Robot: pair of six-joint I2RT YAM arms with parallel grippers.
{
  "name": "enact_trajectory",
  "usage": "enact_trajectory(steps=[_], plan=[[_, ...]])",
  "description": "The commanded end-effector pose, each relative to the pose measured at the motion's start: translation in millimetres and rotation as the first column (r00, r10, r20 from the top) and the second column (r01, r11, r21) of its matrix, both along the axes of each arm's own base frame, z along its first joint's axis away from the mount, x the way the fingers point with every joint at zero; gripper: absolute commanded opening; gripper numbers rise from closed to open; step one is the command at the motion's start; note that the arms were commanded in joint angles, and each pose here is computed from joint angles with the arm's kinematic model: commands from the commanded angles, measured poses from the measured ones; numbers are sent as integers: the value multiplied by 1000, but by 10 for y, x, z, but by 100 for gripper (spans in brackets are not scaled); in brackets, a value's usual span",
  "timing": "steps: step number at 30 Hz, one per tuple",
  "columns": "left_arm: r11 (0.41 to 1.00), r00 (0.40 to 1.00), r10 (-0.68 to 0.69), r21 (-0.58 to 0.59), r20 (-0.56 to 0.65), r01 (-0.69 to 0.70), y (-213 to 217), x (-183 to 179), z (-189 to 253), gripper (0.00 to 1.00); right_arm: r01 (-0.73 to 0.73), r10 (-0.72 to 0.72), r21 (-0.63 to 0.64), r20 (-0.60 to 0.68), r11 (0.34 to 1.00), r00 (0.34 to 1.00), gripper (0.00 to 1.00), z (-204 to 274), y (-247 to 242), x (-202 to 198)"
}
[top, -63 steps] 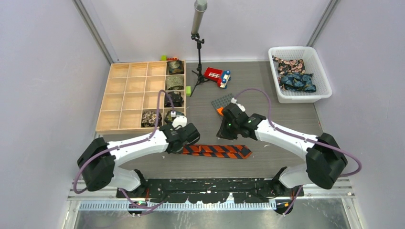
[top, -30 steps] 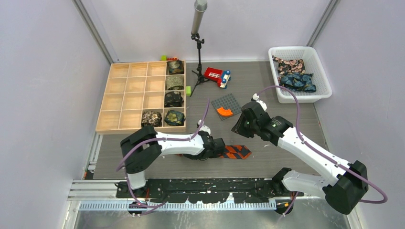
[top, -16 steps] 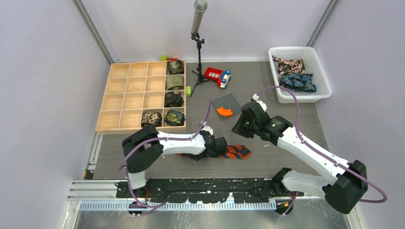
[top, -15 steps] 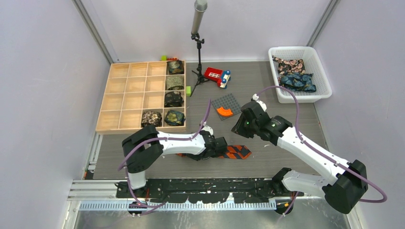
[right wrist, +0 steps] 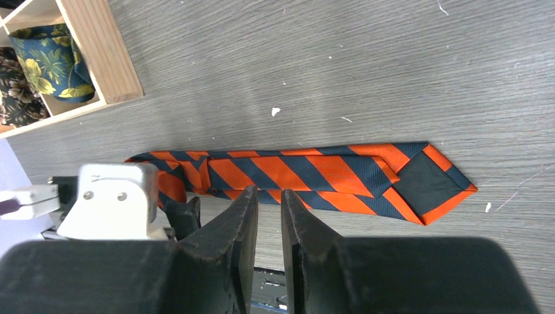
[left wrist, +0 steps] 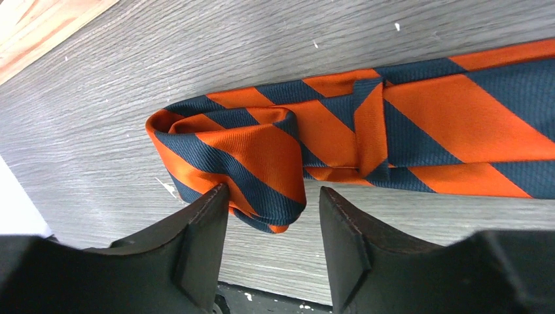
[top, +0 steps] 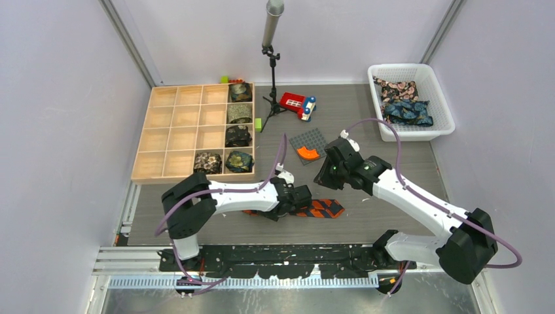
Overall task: Roll the ties
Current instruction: Roll the tie at the center of the board.
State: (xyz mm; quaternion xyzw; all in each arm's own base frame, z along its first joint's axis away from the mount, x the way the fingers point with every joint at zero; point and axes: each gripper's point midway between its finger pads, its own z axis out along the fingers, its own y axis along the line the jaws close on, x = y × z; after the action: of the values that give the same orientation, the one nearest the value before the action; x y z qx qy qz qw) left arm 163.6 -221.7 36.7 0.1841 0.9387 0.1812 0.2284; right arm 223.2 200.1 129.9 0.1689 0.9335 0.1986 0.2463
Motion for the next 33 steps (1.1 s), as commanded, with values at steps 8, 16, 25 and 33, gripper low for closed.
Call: enact_trajectory(steps=[8,16,25,33], plan=[[984,999,0,-178,47,8,-199,23,433,60,-33,32,54,28,998,999,25,167,272,244],[961,998,43,-274,35,-32,54,-155,699,40,-172,176,115,-28,978,984,23,104,748,362],[879,990,126,-457,-58,-138,326,-479,301,3,-375,395,157,-120,914,911,19,-190,1544,486],[717,967,196,-649,-164,-255,192,-417,32,0,-461,489,174,-200,870,849,15,-582,2066,489]])
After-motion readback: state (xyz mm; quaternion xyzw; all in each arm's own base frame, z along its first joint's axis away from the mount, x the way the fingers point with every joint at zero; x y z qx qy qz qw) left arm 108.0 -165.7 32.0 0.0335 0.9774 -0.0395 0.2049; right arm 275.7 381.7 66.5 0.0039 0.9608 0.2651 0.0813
